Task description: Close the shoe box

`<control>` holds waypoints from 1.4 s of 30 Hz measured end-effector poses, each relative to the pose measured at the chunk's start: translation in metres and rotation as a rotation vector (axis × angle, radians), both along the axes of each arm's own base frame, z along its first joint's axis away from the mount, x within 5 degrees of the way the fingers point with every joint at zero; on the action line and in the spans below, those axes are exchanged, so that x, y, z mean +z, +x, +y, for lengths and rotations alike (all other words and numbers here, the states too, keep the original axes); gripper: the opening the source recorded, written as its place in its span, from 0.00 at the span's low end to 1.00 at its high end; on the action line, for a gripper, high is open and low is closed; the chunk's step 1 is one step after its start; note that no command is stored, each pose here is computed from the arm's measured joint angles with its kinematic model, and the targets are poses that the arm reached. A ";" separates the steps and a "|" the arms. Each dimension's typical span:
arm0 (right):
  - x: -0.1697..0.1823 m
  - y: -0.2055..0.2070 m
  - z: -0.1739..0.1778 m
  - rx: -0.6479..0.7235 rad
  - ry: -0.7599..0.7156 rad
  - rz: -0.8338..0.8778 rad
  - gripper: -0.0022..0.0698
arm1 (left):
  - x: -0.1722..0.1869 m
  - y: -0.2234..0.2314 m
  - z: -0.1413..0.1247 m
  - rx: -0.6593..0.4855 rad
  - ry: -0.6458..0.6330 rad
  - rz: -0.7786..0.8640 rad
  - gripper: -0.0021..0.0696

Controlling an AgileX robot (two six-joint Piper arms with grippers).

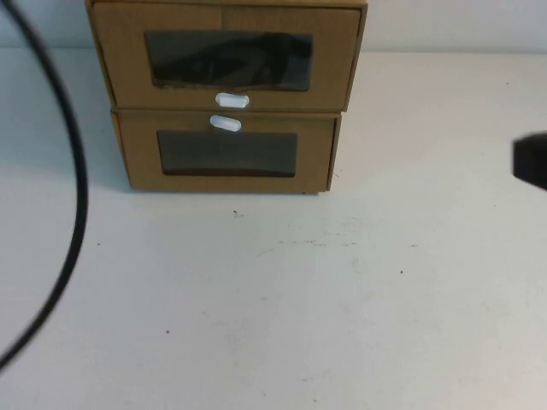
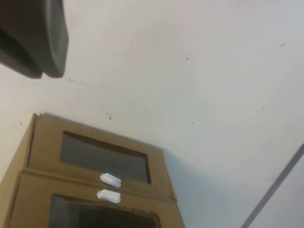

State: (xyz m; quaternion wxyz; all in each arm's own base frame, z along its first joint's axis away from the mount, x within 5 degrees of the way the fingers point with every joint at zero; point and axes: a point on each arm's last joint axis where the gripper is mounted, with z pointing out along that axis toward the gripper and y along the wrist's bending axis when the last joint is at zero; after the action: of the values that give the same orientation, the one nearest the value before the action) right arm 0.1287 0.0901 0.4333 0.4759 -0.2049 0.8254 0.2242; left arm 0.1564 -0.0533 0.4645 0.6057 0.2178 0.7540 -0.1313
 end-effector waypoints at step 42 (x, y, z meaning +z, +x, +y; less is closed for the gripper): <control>-0.245 -0.072 -0.056 -0.148 0.201 -0.239 0.01 | -0.269 -0.100 0.040 0.298 -0.088 -0.177 0.02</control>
State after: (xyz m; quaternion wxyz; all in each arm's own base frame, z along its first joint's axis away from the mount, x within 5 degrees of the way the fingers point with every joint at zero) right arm 0.0565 0.0344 0.1885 0.6041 -0.1200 0.7492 0.2438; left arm 0.0563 -0.0132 0.1955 0.6913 0.0875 0.7152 -0.0533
